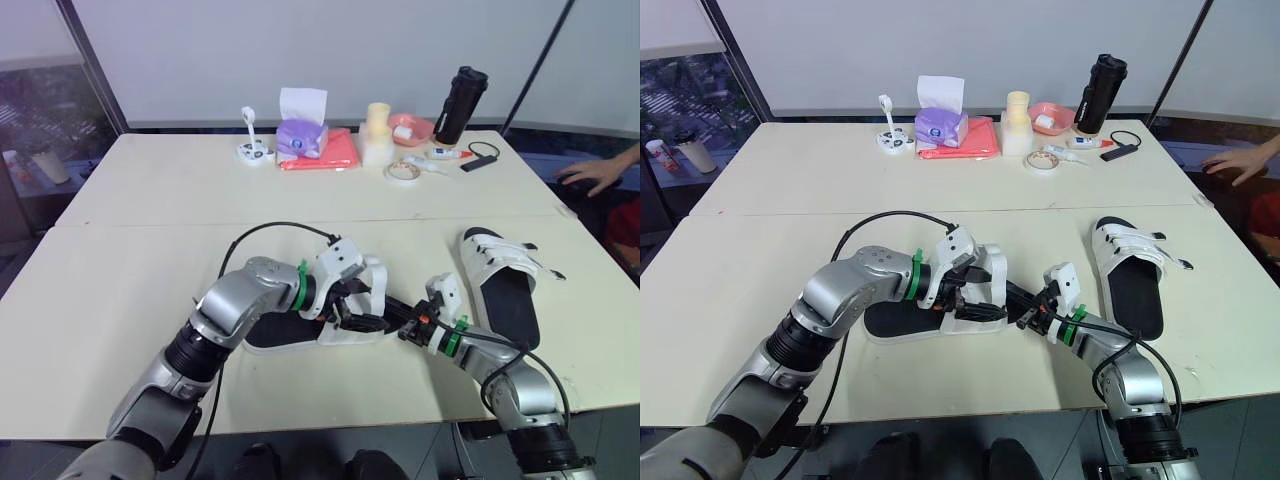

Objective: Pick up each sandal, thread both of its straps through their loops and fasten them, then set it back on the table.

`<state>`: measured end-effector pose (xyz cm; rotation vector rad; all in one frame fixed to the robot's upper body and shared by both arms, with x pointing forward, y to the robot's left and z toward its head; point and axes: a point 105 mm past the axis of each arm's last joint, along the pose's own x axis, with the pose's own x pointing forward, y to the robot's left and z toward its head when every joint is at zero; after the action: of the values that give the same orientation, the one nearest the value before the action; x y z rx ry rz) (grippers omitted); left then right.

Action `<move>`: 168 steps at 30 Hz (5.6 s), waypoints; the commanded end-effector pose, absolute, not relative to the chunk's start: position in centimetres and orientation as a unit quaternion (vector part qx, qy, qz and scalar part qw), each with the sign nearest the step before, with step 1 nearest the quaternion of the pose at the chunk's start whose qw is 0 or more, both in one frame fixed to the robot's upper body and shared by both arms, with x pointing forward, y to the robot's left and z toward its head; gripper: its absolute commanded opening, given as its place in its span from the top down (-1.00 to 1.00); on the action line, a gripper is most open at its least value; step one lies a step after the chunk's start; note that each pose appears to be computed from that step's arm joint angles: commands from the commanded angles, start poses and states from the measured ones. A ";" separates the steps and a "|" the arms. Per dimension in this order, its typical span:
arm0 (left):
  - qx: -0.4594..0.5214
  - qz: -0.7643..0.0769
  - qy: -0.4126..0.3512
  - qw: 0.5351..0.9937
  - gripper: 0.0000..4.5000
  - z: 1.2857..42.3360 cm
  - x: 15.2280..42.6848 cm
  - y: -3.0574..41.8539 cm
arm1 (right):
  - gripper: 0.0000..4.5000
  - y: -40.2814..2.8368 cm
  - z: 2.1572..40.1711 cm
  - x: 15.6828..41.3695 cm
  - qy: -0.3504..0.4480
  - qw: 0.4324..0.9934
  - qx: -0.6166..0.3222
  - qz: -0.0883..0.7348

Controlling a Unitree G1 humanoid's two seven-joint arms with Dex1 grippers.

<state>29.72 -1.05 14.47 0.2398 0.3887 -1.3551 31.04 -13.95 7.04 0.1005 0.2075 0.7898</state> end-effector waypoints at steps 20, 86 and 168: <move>0.009 -0.620 0.172 0.766 0.99 15.9 28.9 -2.4 | 1.00 -15.0 1.6 29.5 0.209 0.911 0.058 0.351; -0.059 -0.594 0.265 0.757 0.99 13.3 28.7 0.2 | 1.00 -14.8 1.2 29.3 0.213 0.909 0.062 0.352; 0.301 -0.724 0.066 0.617 0.99 11.8 28.7 0.2 | 1.00 -14.1 0.4 26.7 0.233 0.906 0.083 0.344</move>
<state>29.49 -0.55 13.12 0.7161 0.0637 -1.6135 29.57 -14.24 6.18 0.1022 0.2249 0.7226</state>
